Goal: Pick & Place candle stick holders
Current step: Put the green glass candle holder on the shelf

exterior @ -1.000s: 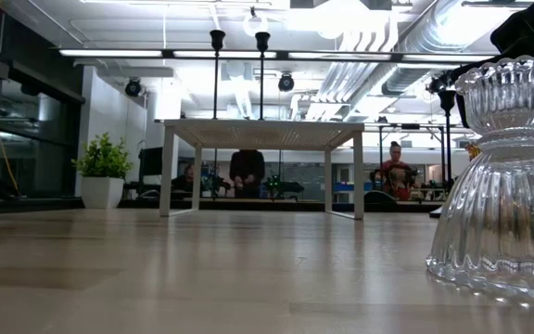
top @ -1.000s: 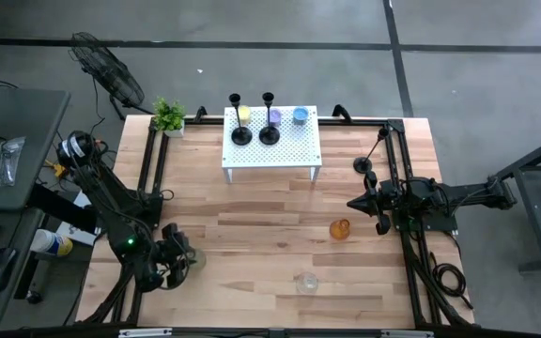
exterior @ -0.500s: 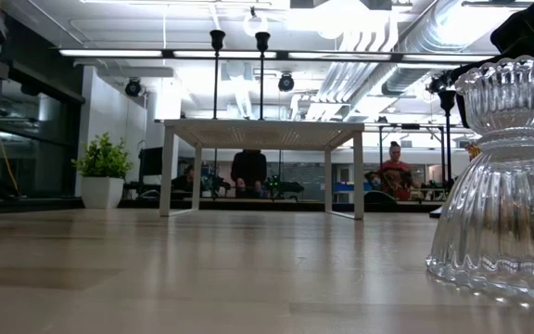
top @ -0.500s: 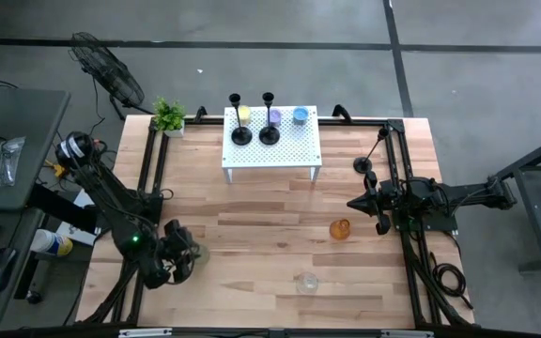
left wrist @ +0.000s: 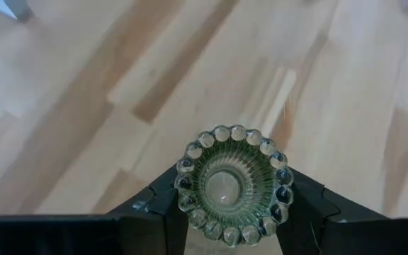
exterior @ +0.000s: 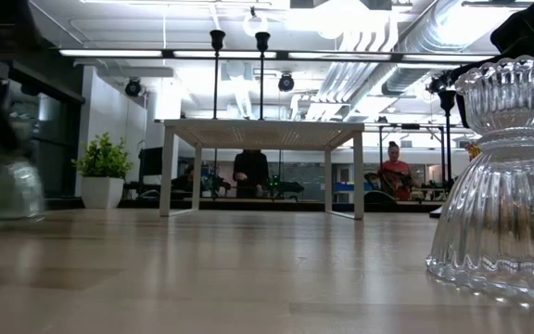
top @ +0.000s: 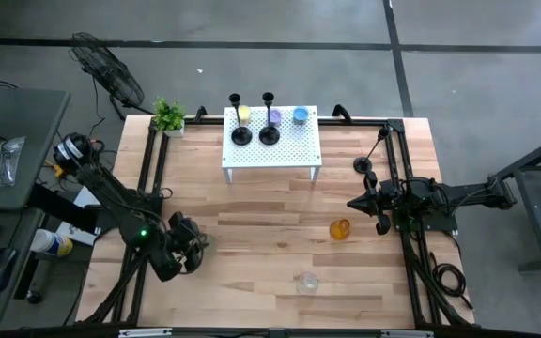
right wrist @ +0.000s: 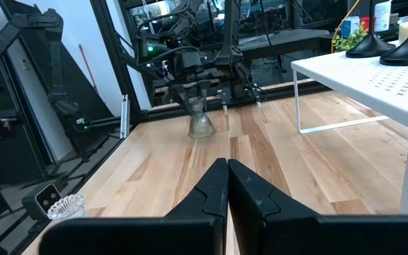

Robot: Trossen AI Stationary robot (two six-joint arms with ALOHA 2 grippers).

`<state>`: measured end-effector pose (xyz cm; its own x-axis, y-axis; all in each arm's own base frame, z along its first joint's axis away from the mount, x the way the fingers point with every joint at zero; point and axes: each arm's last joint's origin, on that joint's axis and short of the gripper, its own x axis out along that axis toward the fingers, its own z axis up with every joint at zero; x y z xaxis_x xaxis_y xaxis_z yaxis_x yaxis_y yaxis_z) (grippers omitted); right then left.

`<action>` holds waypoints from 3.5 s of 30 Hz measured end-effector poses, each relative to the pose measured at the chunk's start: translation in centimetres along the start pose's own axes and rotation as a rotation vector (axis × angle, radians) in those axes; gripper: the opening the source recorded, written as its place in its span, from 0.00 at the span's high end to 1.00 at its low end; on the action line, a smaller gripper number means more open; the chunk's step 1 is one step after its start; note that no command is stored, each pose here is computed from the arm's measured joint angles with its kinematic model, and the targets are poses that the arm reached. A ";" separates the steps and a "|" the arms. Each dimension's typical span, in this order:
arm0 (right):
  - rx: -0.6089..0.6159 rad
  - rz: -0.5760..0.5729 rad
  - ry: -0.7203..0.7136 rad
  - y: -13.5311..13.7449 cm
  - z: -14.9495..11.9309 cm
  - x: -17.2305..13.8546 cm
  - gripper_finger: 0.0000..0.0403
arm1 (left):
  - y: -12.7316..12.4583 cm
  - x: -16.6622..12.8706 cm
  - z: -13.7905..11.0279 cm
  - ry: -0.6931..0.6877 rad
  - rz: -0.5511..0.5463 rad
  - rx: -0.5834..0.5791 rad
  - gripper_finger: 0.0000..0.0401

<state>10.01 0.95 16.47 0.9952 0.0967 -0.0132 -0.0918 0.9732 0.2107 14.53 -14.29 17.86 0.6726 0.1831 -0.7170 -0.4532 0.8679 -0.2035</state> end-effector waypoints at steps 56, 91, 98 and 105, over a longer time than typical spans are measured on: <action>0.000 0.000 0.000 0.0 0.0 0.0 0.99 | 3.2 -1.7 23.5 -0.325 0.313 -0.199 0.62; 0.000 -0.010 0.043 -0.1 -0.3 0.3 0.99 | 6.6 2.2 27.3 -0.190 0.552 -0.404 0.62; 0.000 -0.010 0.044 -0.1 -0.4 0.3 0.99 | 6.8 3.3 27.6 -0.208 0.564 -0.468 0.62; 0.000 -0.010 0.045 -0.1 -0.4 0.3 0.99 | 7.2 3.9 27.7 -0.220 0.585 -0.497 0.62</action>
<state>10.27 0.97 16.09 0.9936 0.0961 -0.0597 -0.0816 0.9742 0.2105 30.09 5.46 32.10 0.3220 0.6771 -0.6618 -0.9411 0.3052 -0.1456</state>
